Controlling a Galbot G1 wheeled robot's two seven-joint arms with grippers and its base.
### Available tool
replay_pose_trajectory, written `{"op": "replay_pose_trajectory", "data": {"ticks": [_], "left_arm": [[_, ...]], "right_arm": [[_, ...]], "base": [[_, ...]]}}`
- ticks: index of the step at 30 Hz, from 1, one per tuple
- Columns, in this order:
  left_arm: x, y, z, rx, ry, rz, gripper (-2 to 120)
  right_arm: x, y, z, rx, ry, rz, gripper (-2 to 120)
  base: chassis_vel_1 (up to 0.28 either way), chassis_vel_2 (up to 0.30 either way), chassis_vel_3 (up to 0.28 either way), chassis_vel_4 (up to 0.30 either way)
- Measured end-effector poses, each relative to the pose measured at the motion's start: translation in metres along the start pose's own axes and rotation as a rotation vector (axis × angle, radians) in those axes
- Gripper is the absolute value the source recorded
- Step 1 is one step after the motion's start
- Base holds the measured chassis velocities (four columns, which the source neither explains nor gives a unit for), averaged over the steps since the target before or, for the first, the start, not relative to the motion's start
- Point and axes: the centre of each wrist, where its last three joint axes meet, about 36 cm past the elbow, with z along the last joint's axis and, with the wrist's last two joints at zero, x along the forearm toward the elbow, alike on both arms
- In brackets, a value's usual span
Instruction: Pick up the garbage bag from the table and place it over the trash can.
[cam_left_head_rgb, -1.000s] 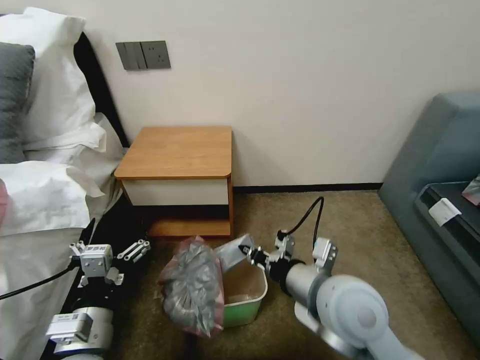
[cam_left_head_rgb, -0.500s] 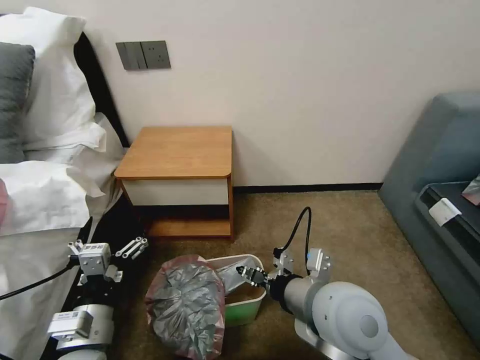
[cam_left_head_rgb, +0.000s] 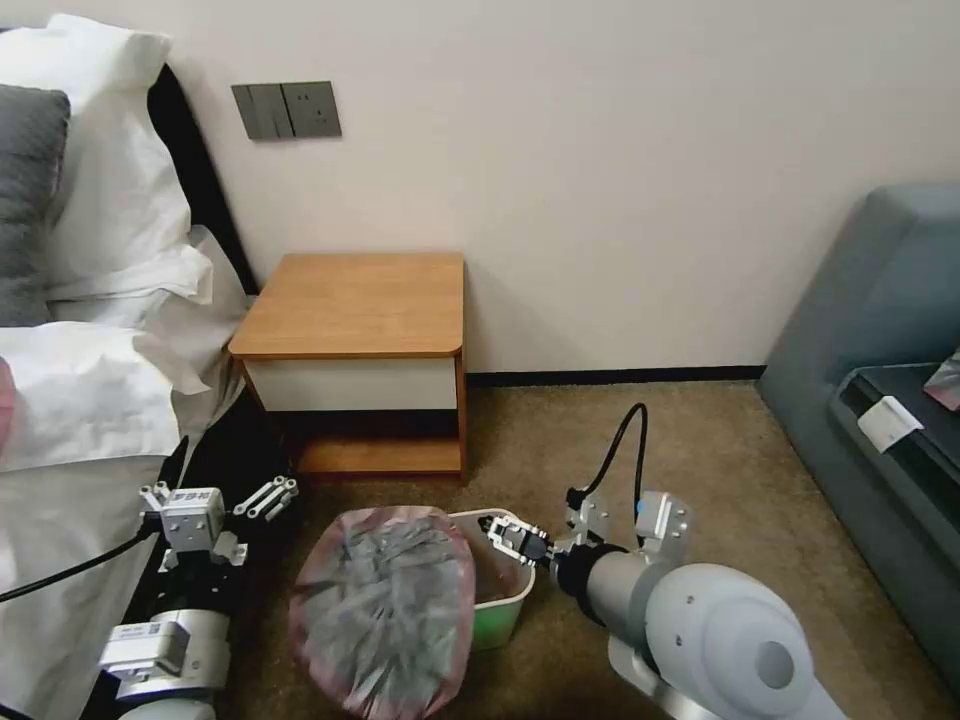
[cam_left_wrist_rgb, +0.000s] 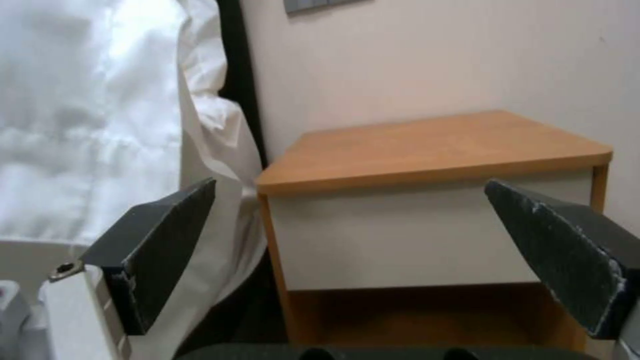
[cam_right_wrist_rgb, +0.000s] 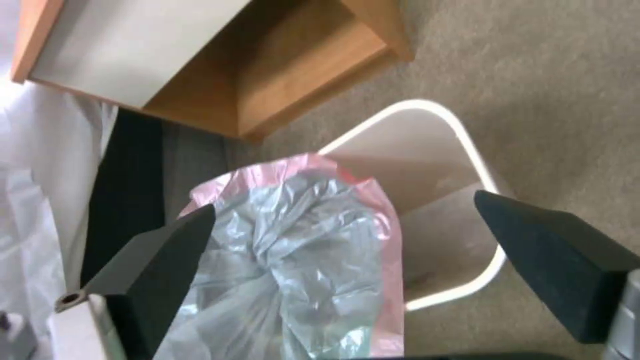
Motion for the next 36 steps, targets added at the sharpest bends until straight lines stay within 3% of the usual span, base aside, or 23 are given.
{"op": "replay_pose_trajectory", "data": {"ticks": [7,9,15,22,27,29,32,33,36], "left_arm": [[0.018,-0.026,0.009,0.065,0.107,0.063,100],[0.030,-0.048,0.016,0.096,0.171,0.106,99],[0.040,-0.079,0.031,0.087,0.233,0.157,96],[0.043,-0.097,0.039,0.096,0.299,0.214,95],[0.048,-0.102,0.040,0.095,0.355,0.171,85],[0.050,-0.102,0.036,0.098,0.412,0.102,76],[0.051,-0.099,0.030,0.101,0.449,0.051,66],[0.051,-0.099,0.030,0.101,0.449,0.051,66],[0.053,-0.096,0.028,0.084,0.502,0.022,51]], "right_arm": [[0.002,-0.005,-0.011,-0.010,-0.047,-0.009,100],[0.002,-0.008,-0.014,-0.015,-0.065,-0.001,100],[0.002,-0.015,-0.017,-0.033,-0.080,0.021,100],[-0.002,-0.018,-0.017,-0.037,-0.086,0.039,100],[-0.003,-0.019,-0.017,-0.040,-0.088,0.047,100],[-0.006,-0.020,-0.017,-0.040,-0.093,0.053,100],[-0.009,-0.020,-0.016,-0.038,-0.097,0.056,100],[-0.009,-0.020,-0.016,-0.038,-0.097,0.056,100],[-0.015,-0.021,-0.013,-0.035,-0.096,0.066,100]], "base": [[0.000,0.000,0.000,0.000],[0.000,0.000,0.000,0.000],[0.000,0.000,0.000,0.000],[0.000,0.000,0.000,0.000],[0.000,0.000,0.000,0.000],[0.000,0.000,0.000,0.000],[0.000,0.000,0.000,0.000],[0.000,0.000,0.000,0.000],[0.000,0.000,0.000,0.000]]}}
